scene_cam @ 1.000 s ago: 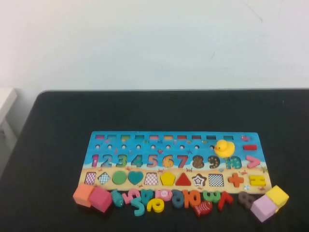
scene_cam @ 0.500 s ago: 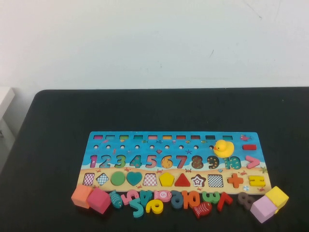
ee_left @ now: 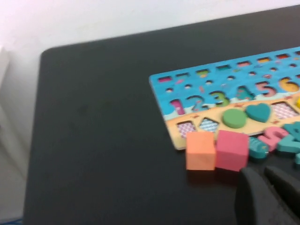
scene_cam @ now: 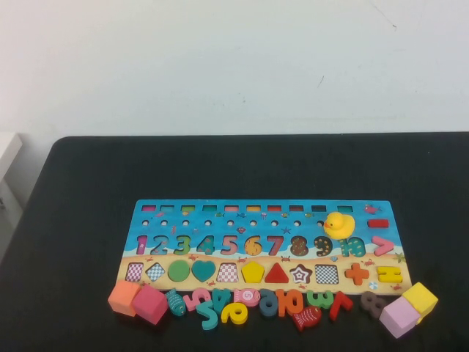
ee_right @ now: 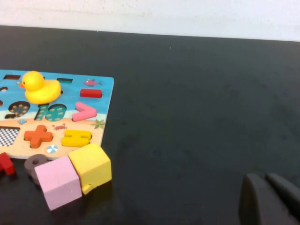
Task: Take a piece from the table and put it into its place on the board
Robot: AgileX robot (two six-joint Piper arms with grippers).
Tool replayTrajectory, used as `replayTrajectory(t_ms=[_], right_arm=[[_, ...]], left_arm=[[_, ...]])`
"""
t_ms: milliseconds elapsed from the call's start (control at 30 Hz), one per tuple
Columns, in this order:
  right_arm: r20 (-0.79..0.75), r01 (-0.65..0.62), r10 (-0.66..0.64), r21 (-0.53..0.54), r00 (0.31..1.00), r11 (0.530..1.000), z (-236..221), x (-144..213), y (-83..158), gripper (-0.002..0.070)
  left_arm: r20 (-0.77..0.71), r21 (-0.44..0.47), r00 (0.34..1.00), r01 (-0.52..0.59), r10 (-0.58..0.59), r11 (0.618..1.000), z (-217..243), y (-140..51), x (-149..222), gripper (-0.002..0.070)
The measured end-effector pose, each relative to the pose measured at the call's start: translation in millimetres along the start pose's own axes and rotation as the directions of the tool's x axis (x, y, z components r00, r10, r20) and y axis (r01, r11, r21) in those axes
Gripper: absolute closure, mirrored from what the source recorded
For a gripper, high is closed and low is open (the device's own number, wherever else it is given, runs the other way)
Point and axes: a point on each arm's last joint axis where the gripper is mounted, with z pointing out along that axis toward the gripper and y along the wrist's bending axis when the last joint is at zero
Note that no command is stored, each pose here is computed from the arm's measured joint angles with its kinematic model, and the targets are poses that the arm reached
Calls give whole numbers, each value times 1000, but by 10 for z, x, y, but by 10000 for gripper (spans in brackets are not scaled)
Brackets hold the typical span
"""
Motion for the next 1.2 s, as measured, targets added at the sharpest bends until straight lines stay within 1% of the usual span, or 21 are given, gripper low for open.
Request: replayTrajectory(t_ms=[167, 333, 433, 533, 667, 733, 900, 1200], right_arm=[[0, 0, 0, 0, 1000, 1000, 0, 0, 0, 657], [0, 0, 0, 0, 1000, 1000, 0, 0, 0, 657], [0, 0, 0, 0, 1000, 1000, 0, 0, 0, 657], [0, 0, 0, 0, 1000, 1000, 0, 0, 0, 657], [0, 0, 0, 0, 1000, 1000, 0, 0, 0, 657], [0, 0, 0, 0, 1000, 1000, 0, 0, 0, 657], [0, 0, 0, 0, 1000, 1000, 0, 0, 0, 657], [0, -2, 2, -1, 1000, 1000, 0, 0, 1, 657]], left_arm=[[45, -67, 999, 24, -21, 997, 80, 7, 109, 676], [111, -162, 991, 91, -74, 983, 133, 55, 221, 676], [156, -204, 981, 144, -113, 968, 111, 77, 203, 676], [139, -241, 984, 139, -107, 961, 107, 91, 223, 676], [99, -256, 994, 65, -40, 965, 108, 90, 243, 676], [82, -256, 996, 50, -29, 965, 109, 88, 256, 676], [58, -226, 998, 18, -5, 974, 114, 69, 273, 676], [57, -220, 998, 13, 0, 975, 115, 66, 273, 676]])
